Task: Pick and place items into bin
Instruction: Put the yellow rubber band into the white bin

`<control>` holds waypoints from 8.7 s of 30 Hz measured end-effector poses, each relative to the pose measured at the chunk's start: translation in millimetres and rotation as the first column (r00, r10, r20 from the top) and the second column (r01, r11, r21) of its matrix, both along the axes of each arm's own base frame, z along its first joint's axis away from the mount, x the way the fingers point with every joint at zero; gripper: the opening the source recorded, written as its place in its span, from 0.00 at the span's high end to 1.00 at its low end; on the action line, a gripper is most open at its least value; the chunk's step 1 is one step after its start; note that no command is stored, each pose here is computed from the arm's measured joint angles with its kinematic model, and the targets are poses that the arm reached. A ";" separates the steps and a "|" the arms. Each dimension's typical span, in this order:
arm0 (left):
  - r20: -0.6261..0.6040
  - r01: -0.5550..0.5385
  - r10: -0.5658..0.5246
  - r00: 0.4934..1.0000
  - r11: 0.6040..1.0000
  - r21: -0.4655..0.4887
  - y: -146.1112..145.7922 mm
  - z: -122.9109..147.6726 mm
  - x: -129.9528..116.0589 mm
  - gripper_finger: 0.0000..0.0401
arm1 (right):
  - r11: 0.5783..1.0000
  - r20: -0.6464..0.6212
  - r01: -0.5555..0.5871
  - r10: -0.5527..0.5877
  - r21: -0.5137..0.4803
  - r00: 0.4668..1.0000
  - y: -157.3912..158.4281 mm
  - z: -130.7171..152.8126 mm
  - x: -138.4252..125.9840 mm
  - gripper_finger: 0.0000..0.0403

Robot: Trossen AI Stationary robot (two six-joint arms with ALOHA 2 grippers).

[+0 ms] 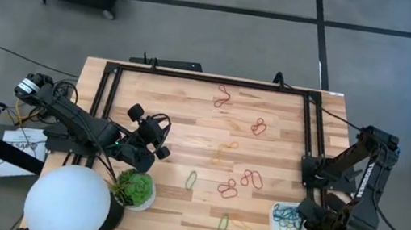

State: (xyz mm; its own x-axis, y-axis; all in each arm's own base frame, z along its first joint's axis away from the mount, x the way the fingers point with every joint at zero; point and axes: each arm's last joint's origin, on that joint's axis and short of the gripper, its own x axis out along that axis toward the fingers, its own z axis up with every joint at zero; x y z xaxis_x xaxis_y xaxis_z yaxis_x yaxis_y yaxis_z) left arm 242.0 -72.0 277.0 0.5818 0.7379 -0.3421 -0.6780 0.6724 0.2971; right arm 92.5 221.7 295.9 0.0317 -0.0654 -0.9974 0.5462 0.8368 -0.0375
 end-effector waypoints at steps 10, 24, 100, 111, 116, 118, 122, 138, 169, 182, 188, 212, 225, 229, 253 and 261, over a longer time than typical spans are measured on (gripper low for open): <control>-0.002 0.001 -0.001 1.000 1.000 0.003 0.0 0.1 0.1 0.76 | 0.969 -0.006 -0.241 0.241 0.060 0.970 14.7 -23.1 27.4 1.00; -0.026 -0.028 0.032 0.999 0.987 0.158 0.9 6.0 2.8 0.76 | 0.996 -0.092 -0.011 0.019 0.085 0.996 16.6 -83.9 33.6 1.00; 0.048 0.511 -0.536 0.843 0.769 -0.384 132.1 -135.2 176.9 0.76 | 0.879 0.334 0.017 0.164 -0.477 0.928 -111.0 -55.2 151.1 0.81; -0.074 0.380 -0.431 0.899 0.854 -0.355 134.9 -154.2 179.3 0.76 | 0.872 0.406 0.095 0.125 -0.480 0.905 -104.1 -54.1 148.2 0.81; -0.062 0.393 -0.444 0.894 0.842 -0.371 134.1 -154.3 179.5 0.76 | 0.865 0.456 0.138 0.113 -0.482 0.883 -97.2 -53.2 144.8 0.81; -0.045 0.417 -0.469 0.882 0.821 -0.390 131.2 -154.3 180.1 0.76 | 0.864 0.469 0.149 0.110 -0.480 0.876 -94.8 -53.0 143.4 0.81; -0.029 0.442 -0.491 0.871 0.807 -0.392 123.4 -153.6 181.8 0.76 | 0.870 0.484 0.158 0.103 -0.467 0.869 -90.6 -53.4 141.8 0.81; -0.031 0.441 -0.475 0.879 0.837 -0.323 105.3 -151.9 186.1 0.76 | 0.838 0.386 0.085 0.157 -0.540 0.909 -69.5 -99.1 158.3 0.81; -0.211 0.485 -0.565 0.798 0.809 -0.331 98.8 -168.7 194.7 1.00 | 0.930 0.354 0.011 0.129 -0.367 0.926 -60.2 -102.3 161.9 0.81; -0.156 0.601 -0.667 0.729 0.732 -0.320 54.4 -76.1 167.8 1.00 | 0.910 0.400 -0.064 0.242 -0.409 0.884 -71.3 -117.2 175.9 0.81; -0.202 0.670 -0.737 0.645 0.672 -0.314 25.1 -76.7 163.1 1.00 | 0.902 0.372 -0.131 0.297 -0.411 0.879 -75.1 -131.7 172.1 0.76; -0.152 0.715 -0.781 0.606 0.618 -0.326 13.8 -74.7 163.9 1.00 | 0.833 0.454 -0.072 0.369 -0.549 0.811 -76.8 -124.3 185.0 0.55; -0.118 0.769 -0.817 0.564 0.572 -0.285 3.0 -70.6 165.9 1.00 | 0.875 0.492 -0.050 0.317 -0.482 0.811 -86.1 -123.6 194.8 0.61; -0.117 0.769 -0.817 0.565 0.573 -0.282 3.2 -70.4 166.2 1.00 | 0.877 0.491 -0.055 0.319 -0.478 0.811 -85.7 -123.7 194.7 0.67; -0.156 0.731 -0.789 0.594 0.610 -0.306 8.3 -75.6 163.7 1.00 | 0.891 0.475 -0.108 0.334 -0.441 0.814 -83.6 -124.7 193.9 1.00; -0.173 0.701 -0.775 0.607 0.626 -0.342 13.6 -78.6 161.8 1.00 | 0.890 0.474 -0.113 0.338 -0.441 0.813 -82.3 -124.6 193.2 1.00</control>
State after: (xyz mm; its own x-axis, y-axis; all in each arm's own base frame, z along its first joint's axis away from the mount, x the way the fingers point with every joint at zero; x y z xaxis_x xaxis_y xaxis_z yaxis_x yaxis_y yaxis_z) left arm 403.9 -58.4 198.4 0.7430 -0.0189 -0.6691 0.1708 0.9719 0.1622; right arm 285.7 139.4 171.2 0.6030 -0.3514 -0.7162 0.3704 0.9184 -0.1387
